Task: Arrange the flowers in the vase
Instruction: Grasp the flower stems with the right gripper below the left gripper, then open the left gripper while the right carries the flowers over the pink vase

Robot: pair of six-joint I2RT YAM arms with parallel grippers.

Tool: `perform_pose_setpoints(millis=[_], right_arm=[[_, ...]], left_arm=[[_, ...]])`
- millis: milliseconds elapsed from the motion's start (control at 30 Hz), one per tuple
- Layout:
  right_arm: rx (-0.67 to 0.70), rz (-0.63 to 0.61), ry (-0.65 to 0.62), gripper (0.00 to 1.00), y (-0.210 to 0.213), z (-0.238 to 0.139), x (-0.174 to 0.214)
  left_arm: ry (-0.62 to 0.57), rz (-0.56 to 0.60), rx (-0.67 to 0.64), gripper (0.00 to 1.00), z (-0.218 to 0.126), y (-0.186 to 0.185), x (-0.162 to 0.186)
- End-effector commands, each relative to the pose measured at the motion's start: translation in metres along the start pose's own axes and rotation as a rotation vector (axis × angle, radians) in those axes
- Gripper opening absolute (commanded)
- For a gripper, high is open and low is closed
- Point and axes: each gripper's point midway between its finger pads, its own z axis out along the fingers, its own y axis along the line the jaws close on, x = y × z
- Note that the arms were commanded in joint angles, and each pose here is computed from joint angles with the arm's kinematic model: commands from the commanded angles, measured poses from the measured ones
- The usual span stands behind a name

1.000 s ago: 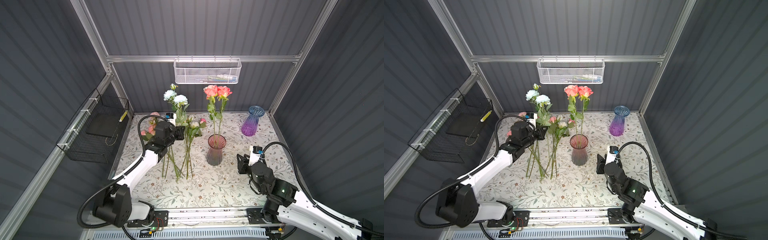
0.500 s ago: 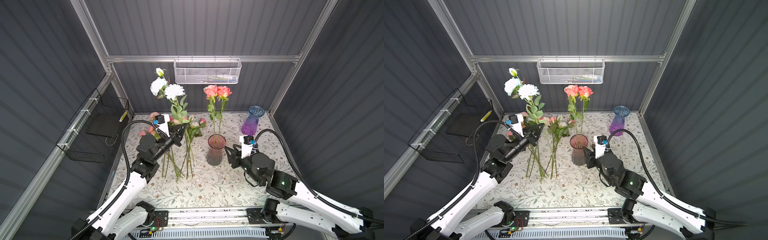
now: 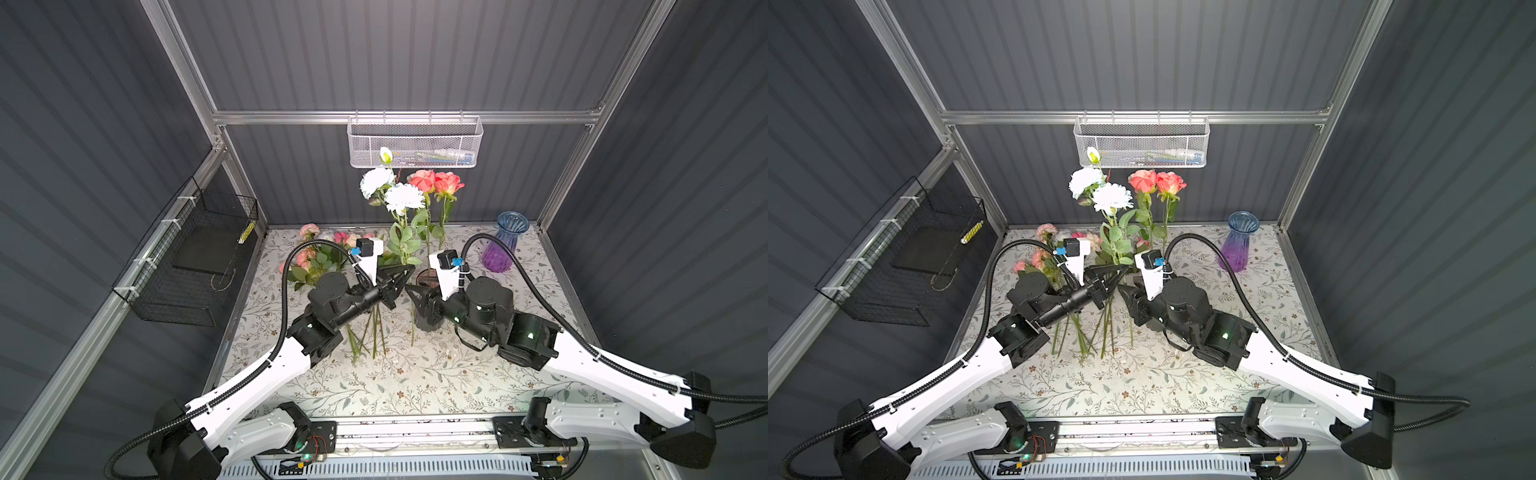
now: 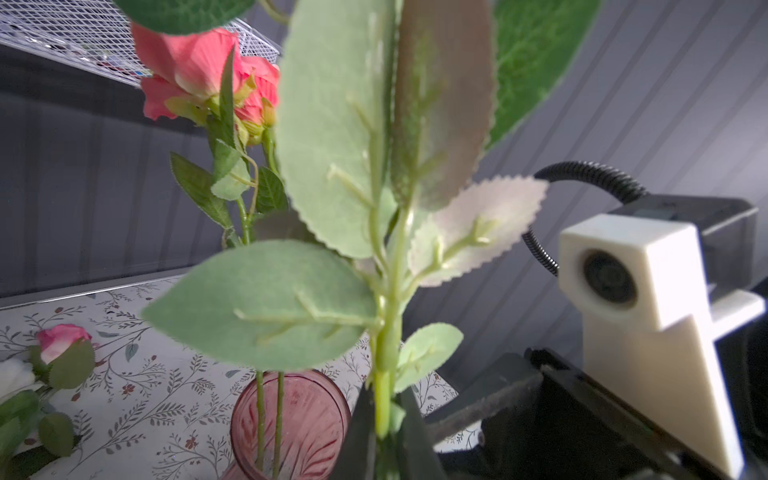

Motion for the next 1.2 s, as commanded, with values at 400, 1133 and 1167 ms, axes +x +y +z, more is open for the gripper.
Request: perform_pose_setpoints(millis=[400,1133,1167], right_arm=[[0.016,0.017,-0.001,0.14,-0.001,0.015,0.0],[0.138,-0.047,-0.111,0.06,-0.023,-0.004,-0.028],[0.165,-0.062,-0.138,0.06,-0.027,-0.008,-0.035]], left_arm=[[-0.095,0.021,0.004,0.0,-0.009,-0.007,-0.021],[-0.159,0.089,-0.374,0.88,-0.088,0.039,-0.03],[-0.171,0.078,-0.402,0.89,-0.097,0.045,-0.026]])
